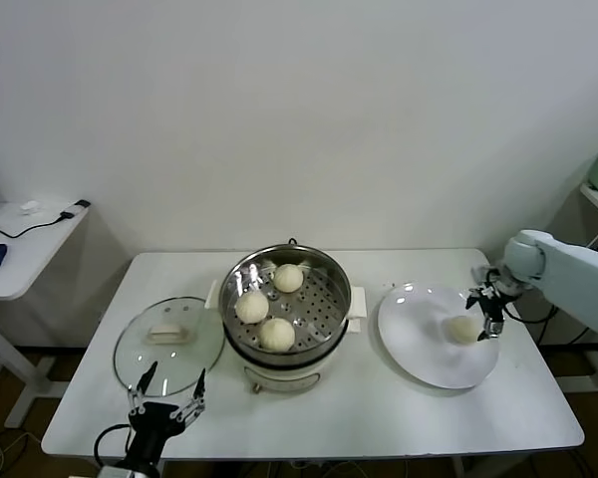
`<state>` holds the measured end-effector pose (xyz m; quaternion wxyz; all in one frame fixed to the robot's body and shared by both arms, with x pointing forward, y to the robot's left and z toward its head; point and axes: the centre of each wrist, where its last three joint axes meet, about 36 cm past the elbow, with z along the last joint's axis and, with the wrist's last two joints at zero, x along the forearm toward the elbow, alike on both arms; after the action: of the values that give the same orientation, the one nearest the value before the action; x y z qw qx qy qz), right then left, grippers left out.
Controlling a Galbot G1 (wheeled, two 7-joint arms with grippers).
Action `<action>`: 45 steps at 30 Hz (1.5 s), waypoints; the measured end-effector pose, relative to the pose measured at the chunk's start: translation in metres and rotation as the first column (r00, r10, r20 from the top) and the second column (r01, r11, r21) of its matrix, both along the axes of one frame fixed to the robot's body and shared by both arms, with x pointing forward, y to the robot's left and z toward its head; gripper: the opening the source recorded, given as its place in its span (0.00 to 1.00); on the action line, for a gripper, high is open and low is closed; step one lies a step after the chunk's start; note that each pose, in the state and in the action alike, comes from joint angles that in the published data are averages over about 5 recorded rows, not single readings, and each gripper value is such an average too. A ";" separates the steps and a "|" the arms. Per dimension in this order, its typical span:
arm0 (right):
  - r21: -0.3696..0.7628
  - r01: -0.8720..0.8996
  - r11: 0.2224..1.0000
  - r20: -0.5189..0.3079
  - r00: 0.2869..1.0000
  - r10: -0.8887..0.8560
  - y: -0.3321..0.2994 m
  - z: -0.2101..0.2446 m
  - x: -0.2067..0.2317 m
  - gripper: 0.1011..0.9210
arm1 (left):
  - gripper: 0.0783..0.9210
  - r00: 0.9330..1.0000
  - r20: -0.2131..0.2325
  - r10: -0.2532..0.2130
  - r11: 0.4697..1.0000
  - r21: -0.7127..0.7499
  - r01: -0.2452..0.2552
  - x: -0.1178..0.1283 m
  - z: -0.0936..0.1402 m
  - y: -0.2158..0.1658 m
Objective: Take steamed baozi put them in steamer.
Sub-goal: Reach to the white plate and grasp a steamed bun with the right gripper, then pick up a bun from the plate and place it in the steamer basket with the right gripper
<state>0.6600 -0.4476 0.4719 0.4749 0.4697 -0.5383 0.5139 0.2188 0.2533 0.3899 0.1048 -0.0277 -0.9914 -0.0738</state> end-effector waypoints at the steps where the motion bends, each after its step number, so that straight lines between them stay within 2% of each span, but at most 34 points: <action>1: 0.001 0.003 1.000 0.000 1.000 -0.003 0.001 -0.003 0.001 0.88 | 0.88 1.000 0.000 0.000 1.000 0.000 0.000 0.000 0.000 0.000; 7: -0.005 0.014 1.000 -0.005 1.000 -0.014 0.007 -0.016 0.003 0.87 | 0.88 1.000 -0.003 0.003 1.000 0.001 -0.003 -0.001 -0.001 0.000; 15: -0.008 0.027 1.000 -0.007 1.000 -0.027 0.007 -0.017 0.004 0.68 | 0.88 1.000 -0.003 0.002 1.000 0.002 -0.002 0.000 -0.001 0.000; 22: 0.000 0.021 1.000 0.006 1.000 -0.021 0.011 0.005 0.005 0.64 | 0.88 1.000 0.000 -0.006 1.000 0.000 0.006 0.001 0.002 -0.002; 27: 0.027 -0.012 1.000 0.036 0.999 0.011 0.030 0.049 0.011 0.64 | 0.88 1.000 0.004 -0.016 1.000 -0.001 0.016 0.002 0.004 -0.004; 32: 0.080 -0.065 0.995 0.076 0.995 0.058 0.069 0.115 0.016 0.64 | 0.88 1.000 0.005 -0.026 1.000 0.000 0.026 0.003 0.005 -0.005; 39: 0.199 -0.150 0.968 0.139 0.983 0.124 0.154 0.219 0.010 0.64 | 0.88 0.999 0.008 -0.041 0.999 0.005 0.041 0.007 0.008 -0.005; 45: 0.262 -0.215 0.941 0.149 0.972 0.181 0.239 0.262 -0.007 0.64 | 0.88 0.999 0.016 -0.049 0.999 0.004 0.049 0.010 0.009 -0.005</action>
<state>0.6531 -0.2083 0.7336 0.3164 0.5508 -0.5828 0.5067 0.2292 0.2484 0.3989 0.0949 -0.0513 -0.9911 -0.0783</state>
